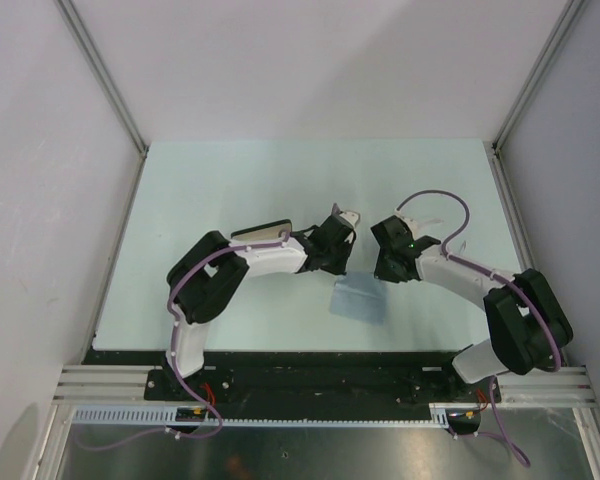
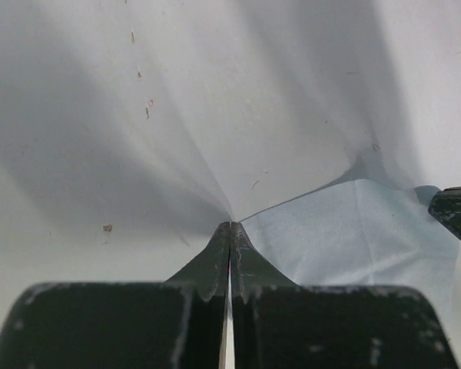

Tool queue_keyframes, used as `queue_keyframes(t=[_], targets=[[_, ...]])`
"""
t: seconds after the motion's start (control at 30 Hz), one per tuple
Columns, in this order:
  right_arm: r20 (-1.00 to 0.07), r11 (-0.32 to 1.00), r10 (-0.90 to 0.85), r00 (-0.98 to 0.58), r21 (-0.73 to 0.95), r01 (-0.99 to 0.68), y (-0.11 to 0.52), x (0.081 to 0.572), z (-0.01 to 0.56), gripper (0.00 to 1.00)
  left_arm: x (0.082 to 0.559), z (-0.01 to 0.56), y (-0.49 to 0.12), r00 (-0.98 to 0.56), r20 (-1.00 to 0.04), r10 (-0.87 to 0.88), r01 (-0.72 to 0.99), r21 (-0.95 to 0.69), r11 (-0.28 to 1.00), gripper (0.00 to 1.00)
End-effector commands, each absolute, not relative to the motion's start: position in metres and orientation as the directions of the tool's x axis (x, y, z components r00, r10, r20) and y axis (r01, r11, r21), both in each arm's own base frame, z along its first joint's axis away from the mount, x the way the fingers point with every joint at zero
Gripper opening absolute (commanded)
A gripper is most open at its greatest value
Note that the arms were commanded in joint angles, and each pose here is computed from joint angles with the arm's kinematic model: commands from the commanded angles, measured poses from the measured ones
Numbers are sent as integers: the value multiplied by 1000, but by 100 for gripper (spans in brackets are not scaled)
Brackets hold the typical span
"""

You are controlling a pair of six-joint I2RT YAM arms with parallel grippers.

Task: Organize the sunglasses
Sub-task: Fold the glasses cleaning cloth at the center of the board.

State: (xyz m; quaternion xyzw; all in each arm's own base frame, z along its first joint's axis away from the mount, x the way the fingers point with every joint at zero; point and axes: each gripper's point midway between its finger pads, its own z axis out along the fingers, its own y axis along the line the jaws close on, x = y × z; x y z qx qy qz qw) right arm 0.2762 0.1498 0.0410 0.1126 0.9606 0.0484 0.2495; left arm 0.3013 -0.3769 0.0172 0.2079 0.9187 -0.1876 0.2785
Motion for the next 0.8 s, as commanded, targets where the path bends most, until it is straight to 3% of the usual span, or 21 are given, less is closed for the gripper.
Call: queue_keyframes(t=[0.0,0.77], targets=[[-489,966,260,-833,148,214,150,275,55,3,260,-16,-336,-810,-431,397,497,-146,855,0],[-474,975,220,-853,84,205,152,246,57,3,250,15,-341,-774,-484,408,543,-177,821,0]])
